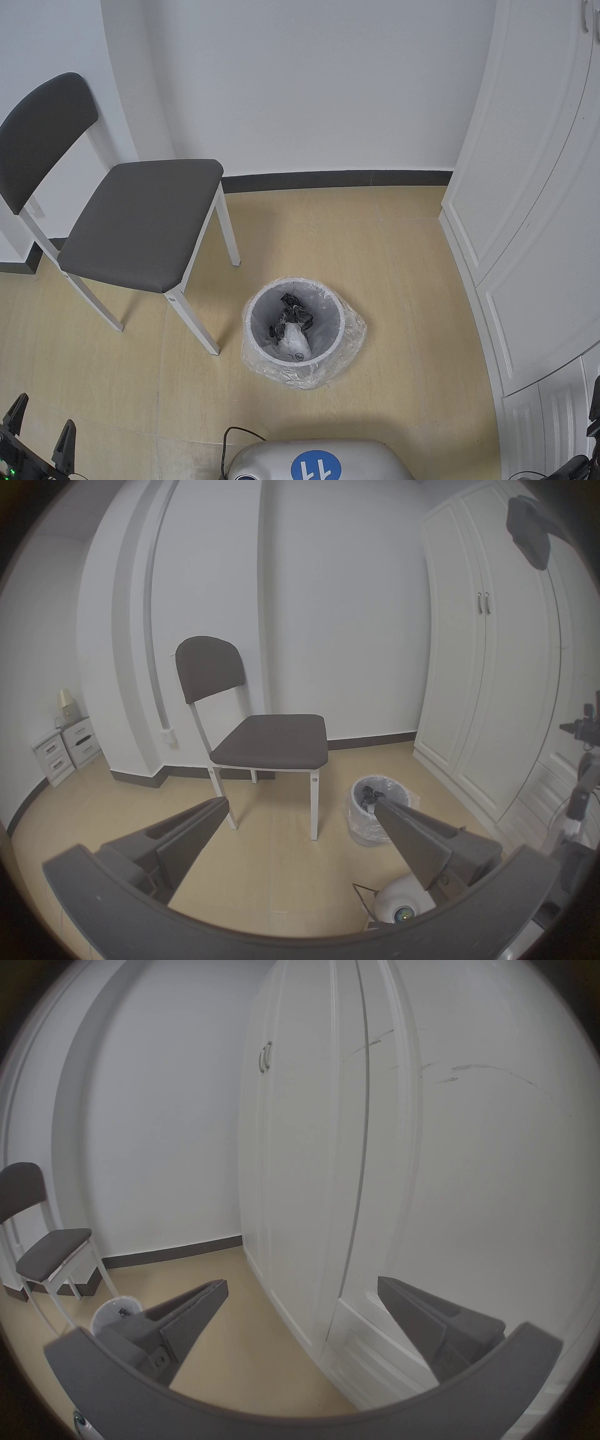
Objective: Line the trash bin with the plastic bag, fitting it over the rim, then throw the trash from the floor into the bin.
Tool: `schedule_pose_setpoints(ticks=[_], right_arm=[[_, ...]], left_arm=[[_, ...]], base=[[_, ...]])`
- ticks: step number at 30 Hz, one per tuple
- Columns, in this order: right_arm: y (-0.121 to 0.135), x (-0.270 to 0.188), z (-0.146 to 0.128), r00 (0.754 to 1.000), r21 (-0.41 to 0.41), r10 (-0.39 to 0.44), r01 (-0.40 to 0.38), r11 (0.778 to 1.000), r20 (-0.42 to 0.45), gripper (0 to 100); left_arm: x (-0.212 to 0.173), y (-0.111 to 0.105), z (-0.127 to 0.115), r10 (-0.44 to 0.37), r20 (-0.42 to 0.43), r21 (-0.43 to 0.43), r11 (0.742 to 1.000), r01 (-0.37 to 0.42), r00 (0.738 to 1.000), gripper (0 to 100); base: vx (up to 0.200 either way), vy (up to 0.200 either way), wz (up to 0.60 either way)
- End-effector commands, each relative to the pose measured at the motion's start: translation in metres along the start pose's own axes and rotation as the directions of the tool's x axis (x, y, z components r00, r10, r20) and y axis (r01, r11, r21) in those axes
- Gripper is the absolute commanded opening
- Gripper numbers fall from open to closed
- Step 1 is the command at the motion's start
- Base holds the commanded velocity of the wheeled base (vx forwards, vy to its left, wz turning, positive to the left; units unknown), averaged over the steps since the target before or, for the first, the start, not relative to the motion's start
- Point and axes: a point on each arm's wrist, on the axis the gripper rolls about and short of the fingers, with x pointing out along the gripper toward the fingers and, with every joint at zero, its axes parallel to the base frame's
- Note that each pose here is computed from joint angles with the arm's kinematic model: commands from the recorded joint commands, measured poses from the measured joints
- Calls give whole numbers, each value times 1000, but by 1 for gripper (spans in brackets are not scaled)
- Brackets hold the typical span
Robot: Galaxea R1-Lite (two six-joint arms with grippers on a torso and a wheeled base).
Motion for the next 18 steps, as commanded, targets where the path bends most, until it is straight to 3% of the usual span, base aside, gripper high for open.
schedule_pose_setpoints(ticks=[1,5,8,11,13,16,17,18], right_arm=[[2,0,-4,995,-28,99,-99,995,-11,100],[4,-1,-5,978,-73,206,-207,976,-21,100],[6,-1,-5,951,-126,308,-309,943,-32,100],[7,-1,-5,945,-159,325,-326,932,-34,100],[7,-1,-5,946,-198,324,-324,925,-34,100],[7,-1,-5,946,-210,324,-323,923,-34,100],[7,-1,-5,945,-213,325,-325,922,-32,100],[7,-1,-5,945,-213,325,-325,922,-32,100]], left_arm=[[2,0,-4,1,-21,48,999,0,1000,100],[2,0,-4,15,-21,56,998,-14,1000,100],[2,1,-4,41,-21,67,997,-40,999,100],[2,1,-4,77,-18,99,992,-74,997,100],[2,3,-3,154,-16,122,981,-151,988,100],[1,2,-3,210,-12,127,970,-207,978,100],[-3,1,-4,259,28,153,953,-260,965,100],[-3,1,-4,259,28,153,953,-260,965,100]], base=[[0,0,0],[0,0,0],[0,0,0],[0,0,0],[0,0,0],[0,0,0],[0,0,0],[0,0,0]])
